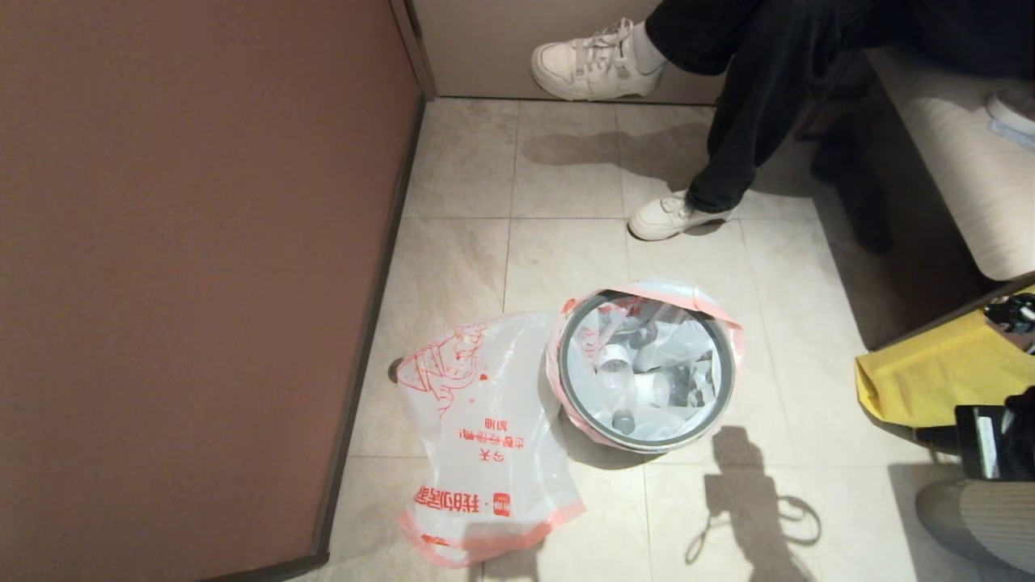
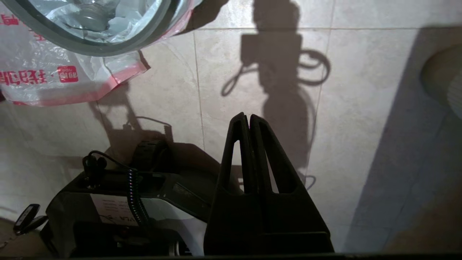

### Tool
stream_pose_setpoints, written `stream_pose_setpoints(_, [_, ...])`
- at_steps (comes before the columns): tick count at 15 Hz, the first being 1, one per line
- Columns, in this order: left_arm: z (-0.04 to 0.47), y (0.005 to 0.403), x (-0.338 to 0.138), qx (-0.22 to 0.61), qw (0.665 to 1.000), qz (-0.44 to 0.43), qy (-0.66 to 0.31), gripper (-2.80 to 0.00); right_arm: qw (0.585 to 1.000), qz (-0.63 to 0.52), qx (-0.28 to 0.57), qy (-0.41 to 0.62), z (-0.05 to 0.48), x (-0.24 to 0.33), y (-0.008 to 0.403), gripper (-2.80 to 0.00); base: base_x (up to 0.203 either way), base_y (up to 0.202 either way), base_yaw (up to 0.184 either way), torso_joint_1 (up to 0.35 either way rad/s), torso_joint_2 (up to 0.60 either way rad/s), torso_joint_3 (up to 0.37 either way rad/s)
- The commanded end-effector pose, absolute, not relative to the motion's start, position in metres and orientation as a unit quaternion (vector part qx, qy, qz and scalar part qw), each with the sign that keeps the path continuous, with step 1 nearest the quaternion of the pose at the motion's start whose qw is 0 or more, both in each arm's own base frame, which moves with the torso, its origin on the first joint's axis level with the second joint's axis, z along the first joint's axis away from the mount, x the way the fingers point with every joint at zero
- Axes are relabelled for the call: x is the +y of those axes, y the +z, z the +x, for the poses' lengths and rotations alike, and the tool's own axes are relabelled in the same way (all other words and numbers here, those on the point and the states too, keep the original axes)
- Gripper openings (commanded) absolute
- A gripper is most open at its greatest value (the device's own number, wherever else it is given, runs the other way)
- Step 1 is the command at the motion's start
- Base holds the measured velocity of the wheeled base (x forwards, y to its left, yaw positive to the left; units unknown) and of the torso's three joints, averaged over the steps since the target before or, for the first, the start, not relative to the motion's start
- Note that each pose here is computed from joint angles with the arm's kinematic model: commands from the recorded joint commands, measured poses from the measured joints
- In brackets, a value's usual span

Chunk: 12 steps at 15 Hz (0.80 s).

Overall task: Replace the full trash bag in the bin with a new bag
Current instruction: Place the trash can ring on the floor

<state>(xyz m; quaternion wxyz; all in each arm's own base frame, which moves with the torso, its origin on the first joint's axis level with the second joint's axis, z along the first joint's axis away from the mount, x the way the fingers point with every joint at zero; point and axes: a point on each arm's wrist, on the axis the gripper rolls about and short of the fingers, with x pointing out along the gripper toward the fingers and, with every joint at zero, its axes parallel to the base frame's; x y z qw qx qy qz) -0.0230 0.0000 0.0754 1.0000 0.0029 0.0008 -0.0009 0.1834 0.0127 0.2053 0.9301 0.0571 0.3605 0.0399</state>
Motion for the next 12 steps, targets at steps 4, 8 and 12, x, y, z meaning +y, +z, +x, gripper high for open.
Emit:
stream_pose_setpoints(4, [-0.023, 0.075, 0.0, 0.002, 1.0, 0.003, -0.001, -2.8, 0.918, 0.044, 0.386, 0.082, 0.248, 0.037, 0.184, -2.8, 0.0, 0.0, 0.0, 0.0, 0.0, 0.0])
stream_pose_setpoints(8, [-0.023, 0.075, 0.0, 0.002, 1.0, 0.003, -0.001, -2.8, 0.91, 0.029, 0.399, 0.106, 0.276, 0.06, 0.166, -2.8, 0.0, 0.0, 0.0, 0.0, 0.0, 0.0])
stream_pose_setpoints(12, [-0.023, 0.075, 0.0, 0.002, 1.0, 0.003, -0.001, -2.8, 0.921, 0.012, 0.377, 0.102, 0.311, 0.079, 0.143, -2.8, 0.0, 0.0, 0.0, 0.0, 0.0, 0.0])
